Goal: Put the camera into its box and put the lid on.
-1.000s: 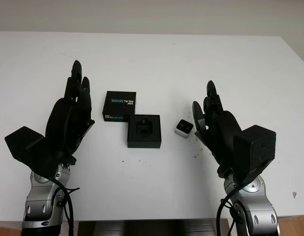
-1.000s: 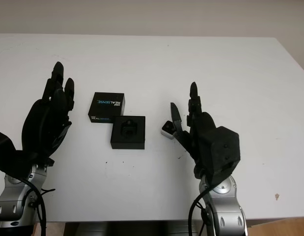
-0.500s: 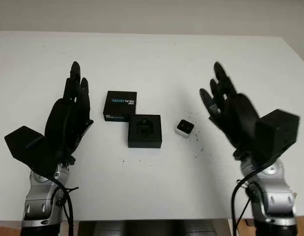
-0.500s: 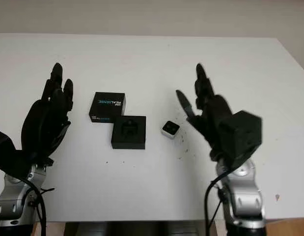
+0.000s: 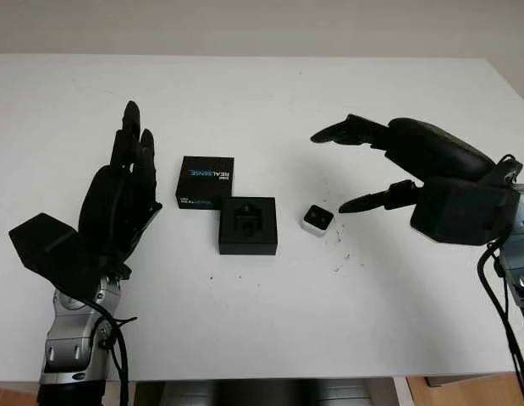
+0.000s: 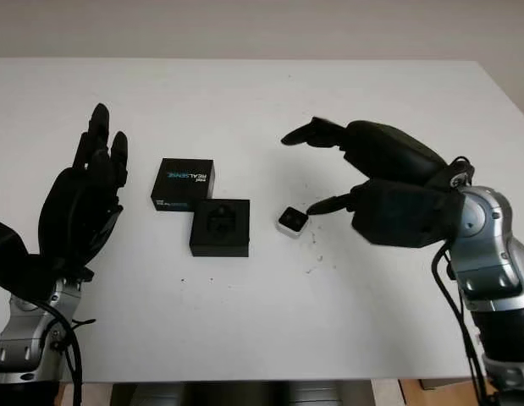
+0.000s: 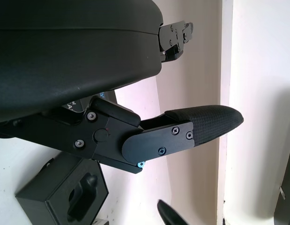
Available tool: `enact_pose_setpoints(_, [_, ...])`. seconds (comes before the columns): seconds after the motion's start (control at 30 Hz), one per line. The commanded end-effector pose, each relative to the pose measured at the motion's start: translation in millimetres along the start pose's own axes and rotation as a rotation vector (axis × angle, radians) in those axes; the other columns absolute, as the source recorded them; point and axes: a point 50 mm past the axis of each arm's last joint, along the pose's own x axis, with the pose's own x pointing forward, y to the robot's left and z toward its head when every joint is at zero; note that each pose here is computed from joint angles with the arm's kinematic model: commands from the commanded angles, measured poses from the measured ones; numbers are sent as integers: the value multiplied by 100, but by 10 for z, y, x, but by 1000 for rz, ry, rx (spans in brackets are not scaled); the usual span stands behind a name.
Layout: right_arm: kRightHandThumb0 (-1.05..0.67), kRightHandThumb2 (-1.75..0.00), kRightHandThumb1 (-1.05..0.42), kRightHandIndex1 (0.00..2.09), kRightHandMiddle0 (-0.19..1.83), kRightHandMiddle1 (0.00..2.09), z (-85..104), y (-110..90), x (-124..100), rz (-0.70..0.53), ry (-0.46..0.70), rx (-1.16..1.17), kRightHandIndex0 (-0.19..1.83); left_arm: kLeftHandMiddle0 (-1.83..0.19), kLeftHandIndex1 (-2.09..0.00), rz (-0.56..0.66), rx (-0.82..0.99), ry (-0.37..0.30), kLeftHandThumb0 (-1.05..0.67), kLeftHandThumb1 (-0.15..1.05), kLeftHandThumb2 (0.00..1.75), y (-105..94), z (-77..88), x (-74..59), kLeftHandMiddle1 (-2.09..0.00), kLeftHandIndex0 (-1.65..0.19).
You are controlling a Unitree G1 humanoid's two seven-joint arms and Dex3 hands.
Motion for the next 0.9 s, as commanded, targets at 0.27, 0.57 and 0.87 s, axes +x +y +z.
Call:
enact_pose_setpoints(0.27, [-25, -5, -74, 13, 52, 17, 27, 127, 85, 60, -154, -278, 52, 19, 0, -6, 20, -17, -83, 105, 68, 14, 51, 2, 0, 19])
enact_pose_setpoints(0.57, [-28, -6, -79, 14, 56, 19, -20, 258, 118, 11, -236, -293, 55, 19, 0, -2, 11, -14, -84, 105, 67, 8, 48, 13, 0, 19])
enact_pose_setpoints(0.87, [-31, -7, -84, 17, 54, 23, -59, 368, 193, 24, -249, -279, 57, 19, 0, -9, 21, -11, -85, 105, 67, 7, 56, 19, 0, 19])
